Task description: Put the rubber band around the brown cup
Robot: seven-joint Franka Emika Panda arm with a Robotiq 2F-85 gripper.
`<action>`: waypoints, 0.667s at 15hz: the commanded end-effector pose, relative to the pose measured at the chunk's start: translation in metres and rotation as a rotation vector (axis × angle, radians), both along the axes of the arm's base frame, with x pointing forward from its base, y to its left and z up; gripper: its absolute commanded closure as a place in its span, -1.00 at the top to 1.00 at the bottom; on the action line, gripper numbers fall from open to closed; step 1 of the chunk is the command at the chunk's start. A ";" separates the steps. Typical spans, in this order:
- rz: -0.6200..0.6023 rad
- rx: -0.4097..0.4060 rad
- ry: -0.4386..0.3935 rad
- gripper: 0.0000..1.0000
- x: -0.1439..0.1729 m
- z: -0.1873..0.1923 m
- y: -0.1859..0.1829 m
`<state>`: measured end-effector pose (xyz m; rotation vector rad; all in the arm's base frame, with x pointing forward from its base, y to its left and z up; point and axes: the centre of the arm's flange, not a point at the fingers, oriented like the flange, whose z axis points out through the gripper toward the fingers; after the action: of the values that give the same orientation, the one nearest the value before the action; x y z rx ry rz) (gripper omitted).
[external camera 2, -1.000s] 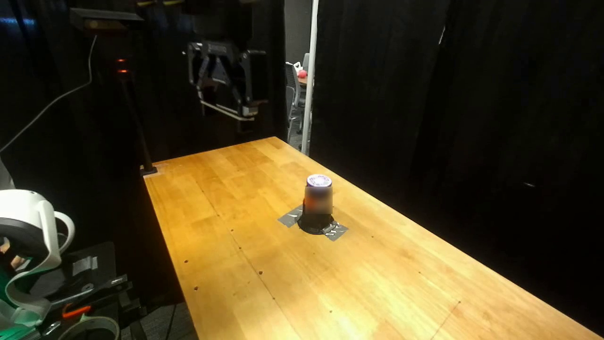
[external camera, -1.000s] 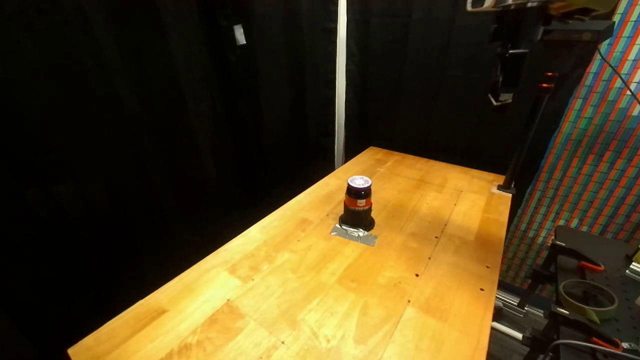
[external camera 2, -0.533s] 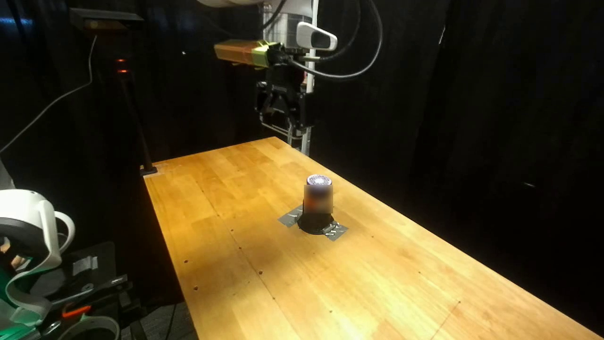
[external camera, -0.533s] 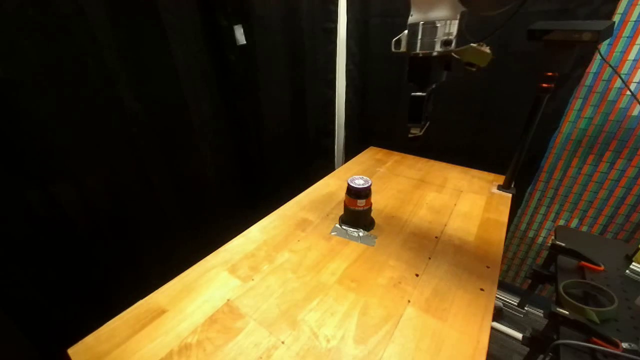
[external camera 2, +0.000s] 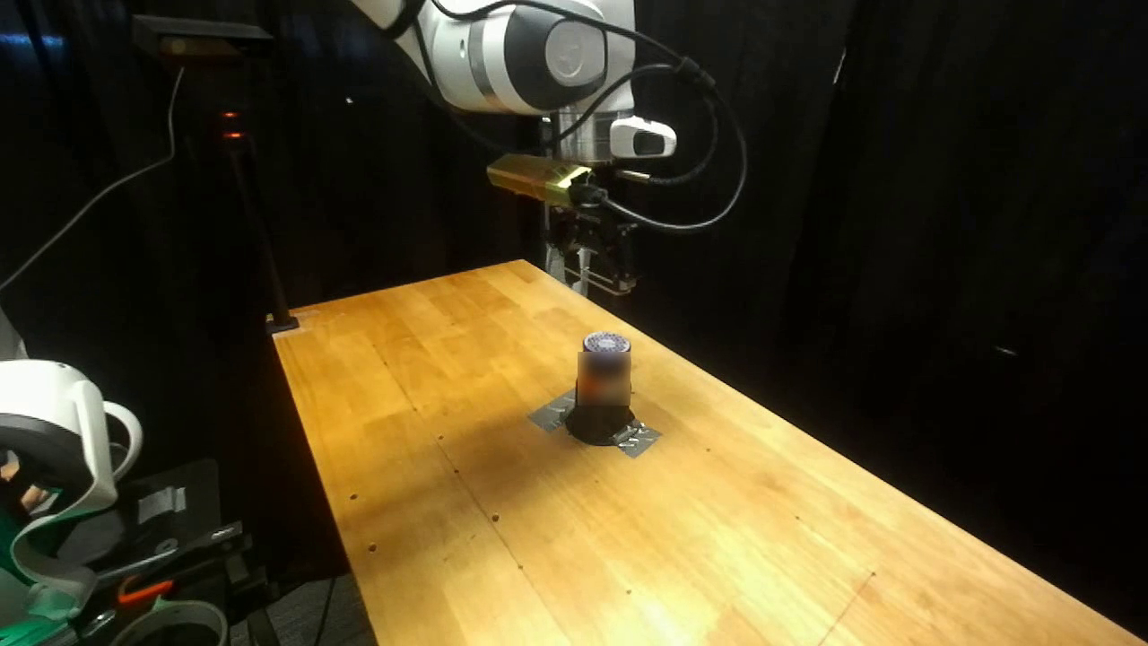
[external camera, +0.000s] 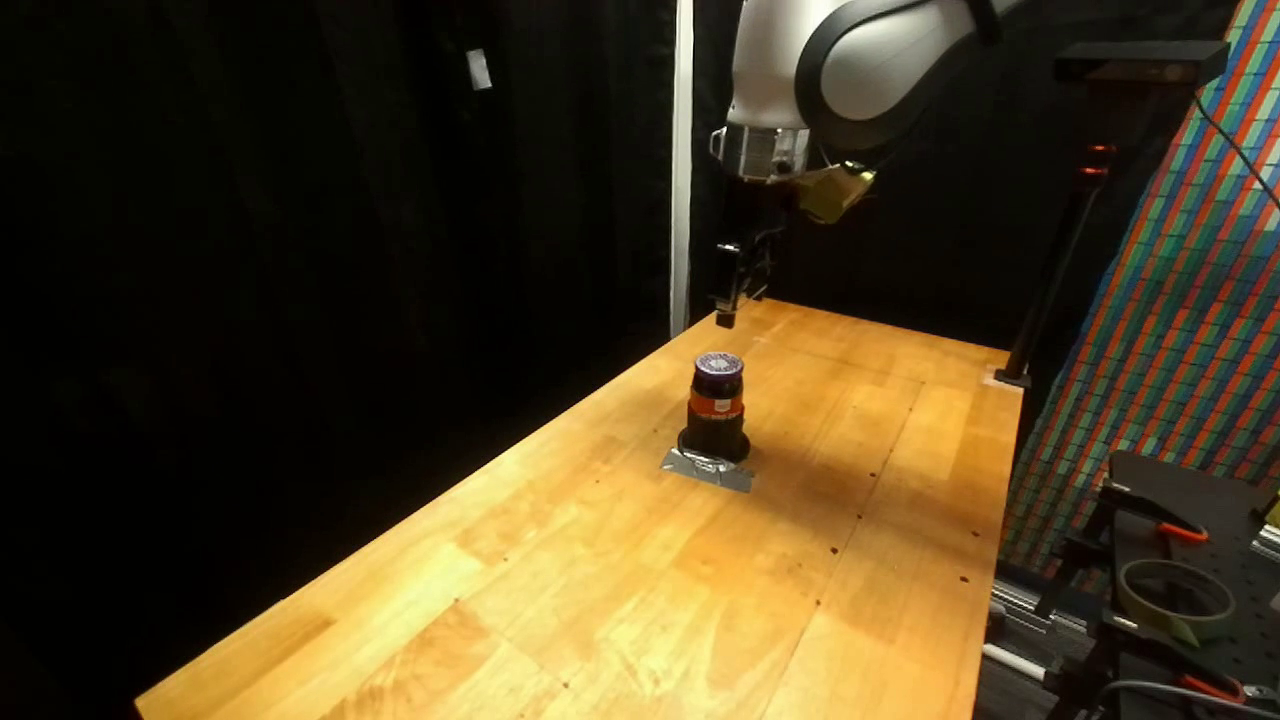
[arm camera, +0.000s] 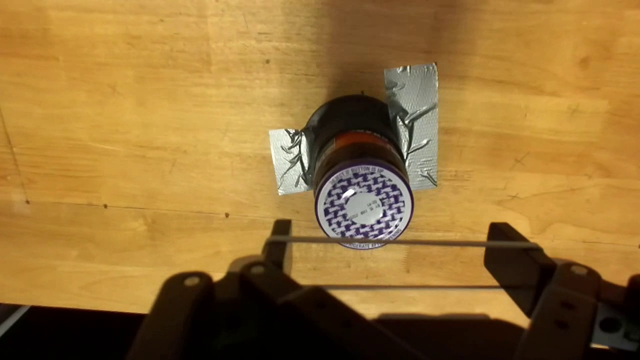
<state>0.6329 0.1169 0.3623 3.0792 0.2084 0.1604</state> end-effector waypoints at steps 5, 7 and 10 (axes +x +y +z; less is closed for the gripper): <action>0.001 0.043 -0.111 1.00 0.043 -0.046 0.007; 0.000 0.046 -0.130 1.00 0.049 -0.057 0.004; -0.010 0.040 -0.139 1.00 0.054 -0.072 -0.003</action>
<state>0.6708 0.1172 0.2976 3.1011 0.1956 0.3246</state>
